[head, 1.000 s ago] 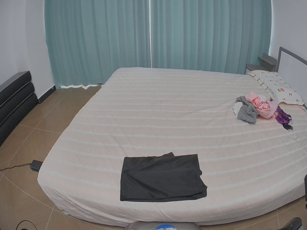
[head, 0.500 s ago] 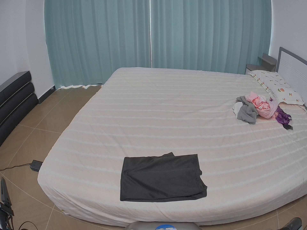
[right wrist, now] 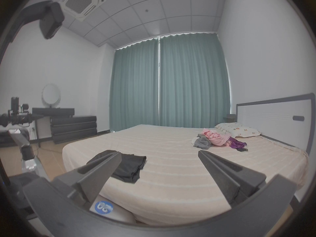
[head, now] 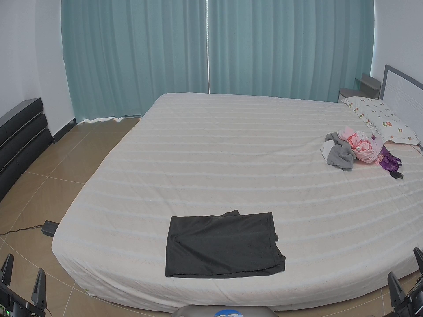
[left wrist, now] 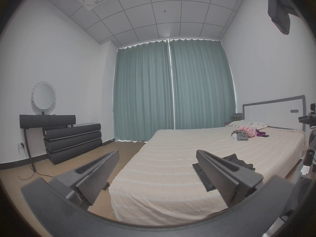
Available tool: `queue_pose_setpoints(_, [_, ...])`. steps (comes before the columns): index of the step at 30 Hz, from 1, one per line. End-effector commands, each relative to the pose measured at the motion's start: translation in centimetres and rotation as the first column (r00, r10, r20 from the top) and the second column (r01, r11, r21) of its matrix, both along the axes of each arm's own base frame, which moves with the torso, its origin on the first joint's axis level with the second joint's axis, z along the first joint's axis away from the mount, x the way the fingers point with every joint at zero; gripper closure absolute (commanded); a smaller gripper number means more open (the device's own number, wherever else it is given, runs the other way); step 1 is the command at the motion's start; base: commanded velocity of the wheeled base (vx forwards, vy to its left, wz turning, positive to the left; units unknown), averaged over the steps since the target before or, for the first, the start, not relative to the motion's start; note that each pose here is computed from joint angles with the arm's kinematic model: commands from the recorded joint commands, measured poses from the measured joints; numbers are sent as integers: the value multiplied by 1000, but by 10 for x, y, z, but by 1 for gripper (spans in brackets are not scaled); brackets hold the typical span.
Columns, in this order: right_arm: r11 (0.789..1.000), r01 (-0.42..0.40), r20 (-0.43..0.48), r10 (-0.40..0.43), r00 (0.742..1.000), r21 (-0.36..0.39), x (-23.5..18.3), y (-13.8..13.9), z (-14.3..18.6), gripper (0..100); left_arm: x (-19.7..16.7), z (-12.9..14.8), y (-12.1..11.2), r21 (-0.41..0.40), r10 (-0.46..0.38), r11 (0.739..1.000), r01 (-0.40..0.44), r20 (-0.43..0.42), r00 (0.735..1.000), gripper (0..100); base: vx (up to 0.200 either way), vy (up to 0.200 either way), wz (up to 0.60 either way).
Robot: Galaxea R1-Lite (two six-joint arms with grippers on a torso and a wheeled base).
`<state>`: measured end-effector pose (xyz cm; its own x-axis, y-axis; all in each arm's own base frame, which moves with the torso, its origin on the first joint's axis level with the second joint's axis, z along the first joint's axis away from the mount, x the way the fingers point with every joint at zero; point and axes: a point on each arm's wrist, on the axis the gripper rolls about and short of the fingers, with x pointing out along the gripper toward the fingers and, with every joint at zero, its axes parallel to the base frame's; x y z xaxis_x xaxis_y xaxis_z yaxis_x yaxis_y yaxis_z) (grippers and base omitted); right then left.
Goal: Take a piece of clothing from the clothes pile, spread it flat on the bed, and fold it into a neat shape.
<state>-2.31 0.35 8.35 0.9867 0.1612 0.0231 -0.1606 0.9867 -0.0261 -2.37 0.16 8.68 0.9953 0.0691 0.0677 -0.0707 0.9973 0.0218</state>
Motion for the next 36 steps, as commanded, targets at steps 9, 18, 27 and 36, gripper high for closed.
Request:
queue_pose_setpoints(9, [985,-159,-63,155,986,-67,-2,3,0,0,1,-5,0,65,0,998,1,-17,1000,0,0,0,0])
queue_pose_setpoints(18, [986,167,2,-167,986,25,-1,-3,-1,0,1,-5,2,38,98,995,-97,-10,995,0,0,0,0])
queue_pose_setpoints(27, [983,182,-30,-182,983,18,0,-4,-8,0,0,-6,4,14,164,986,-164,-19,986,0,0,0,0])
queue_pose_setpoints(36, [984,179,-28,-179,983,19,0,-4,-8,0,1,-9,0,-72,-3,997,0,-40,999,0,0,0,0])
